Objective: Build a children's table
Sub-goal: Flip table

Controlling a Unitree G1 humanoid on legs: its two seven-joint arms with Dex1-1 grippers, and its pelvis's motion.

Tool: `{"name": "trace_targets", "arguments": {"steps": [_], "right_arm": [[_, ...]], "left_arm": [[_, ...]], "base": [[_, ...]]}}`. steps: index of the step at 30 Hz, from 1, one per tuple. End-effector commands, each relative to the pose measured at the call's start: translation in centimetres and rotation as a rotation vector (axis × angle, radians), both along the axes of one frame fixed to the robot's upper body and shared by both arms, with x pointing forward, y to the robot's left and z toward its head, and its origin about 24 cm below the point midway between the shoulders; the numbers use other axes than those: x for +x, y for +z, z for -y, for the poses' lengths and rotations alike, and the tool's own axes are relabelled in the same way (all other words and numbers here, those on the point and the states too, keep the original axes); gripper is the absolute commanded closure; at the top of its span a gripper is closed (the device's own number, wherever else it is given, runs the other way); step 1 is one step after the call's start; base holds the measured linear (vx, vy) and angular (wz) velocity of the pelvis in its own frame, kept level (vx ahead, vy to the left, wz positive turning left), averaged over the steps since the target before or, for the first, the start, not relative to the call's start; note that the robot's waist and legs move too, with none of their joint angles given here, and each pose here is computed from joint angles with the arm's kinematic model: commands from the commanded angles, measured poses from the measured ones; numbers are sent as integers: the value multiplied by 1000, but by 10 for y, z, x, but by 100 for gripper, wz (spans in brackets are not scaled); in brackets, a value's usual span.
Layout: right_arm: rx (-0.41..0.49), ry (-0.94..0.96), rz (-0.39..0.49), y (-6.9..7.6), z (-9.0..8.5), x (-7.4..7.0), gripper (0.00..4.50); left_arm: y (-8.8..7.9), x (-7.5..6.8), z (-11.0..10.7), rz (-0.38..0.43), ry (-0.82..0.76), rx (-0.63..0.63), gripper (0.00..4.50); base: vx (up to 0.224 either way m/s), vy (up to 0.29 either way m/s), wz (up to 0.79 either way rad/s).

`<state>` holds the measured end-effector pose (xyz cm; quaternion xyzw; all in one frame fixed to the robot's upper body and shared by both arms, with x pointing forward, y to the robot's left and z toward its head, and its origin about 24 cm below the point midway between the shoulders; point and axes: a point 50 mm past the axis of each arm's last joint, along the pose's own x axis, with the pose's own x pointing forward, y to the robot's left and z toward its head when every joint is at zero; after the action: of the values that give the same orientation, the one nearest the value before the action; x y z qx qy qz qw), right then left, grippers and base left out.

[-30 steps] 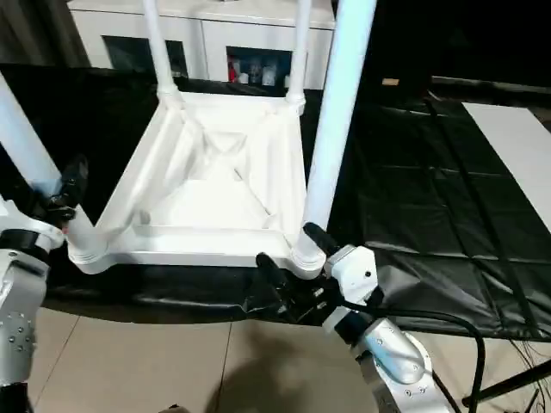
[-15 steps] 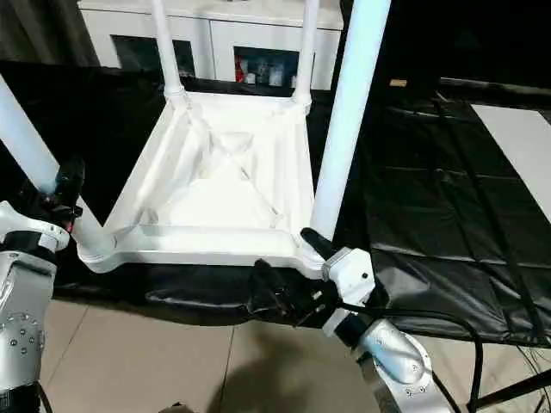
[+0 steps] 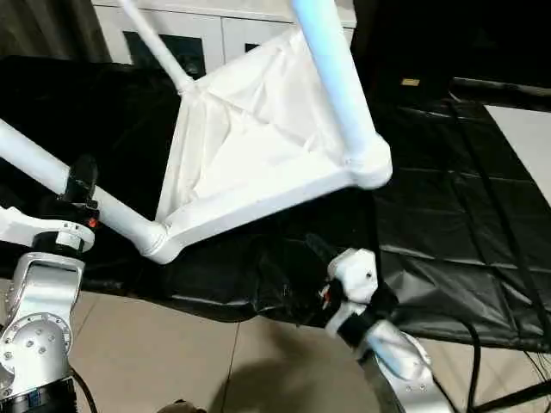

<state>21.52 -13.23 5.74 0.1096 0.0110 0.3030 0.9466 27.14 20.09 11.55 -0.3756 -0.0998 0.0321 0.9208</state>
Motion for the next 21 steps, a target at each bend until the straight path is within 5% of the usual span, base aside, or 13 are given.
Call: {"name": "trace_targets", "arguments": {"steps": [1, 5, 6, 8, 15, 21], "right_arm": [[100, -23, -57, 6, 0, 9, 0], [175, -35, -118, 8, -5, 17, 0], [327, -73, -177, 16, -14, 31, 0], [427, -99, -209, 22, -20, 40, 0], [524, -236, -204, 30, -23, 61, 0], [519, -384, -239, 33, -18, 79, 0]], "left_arm": [[6, 6, 20, 45, -81, -93, 212], [6, 7, 22, 39, -87, -103, 212], [7, 7, 21, 40, -79, -119, 212], [7, 7, 20, 41, -72, -123, 212], [9, 6, 19, 46, -68, -118, 212], [9, 5, 20, 43, -69, -113, 213]], "base": [[0, 0, 0], [0, 0, 0], [0, 0, 0], [0, 0, 0], [0, 0, 0], [0, 0, 0]]}}
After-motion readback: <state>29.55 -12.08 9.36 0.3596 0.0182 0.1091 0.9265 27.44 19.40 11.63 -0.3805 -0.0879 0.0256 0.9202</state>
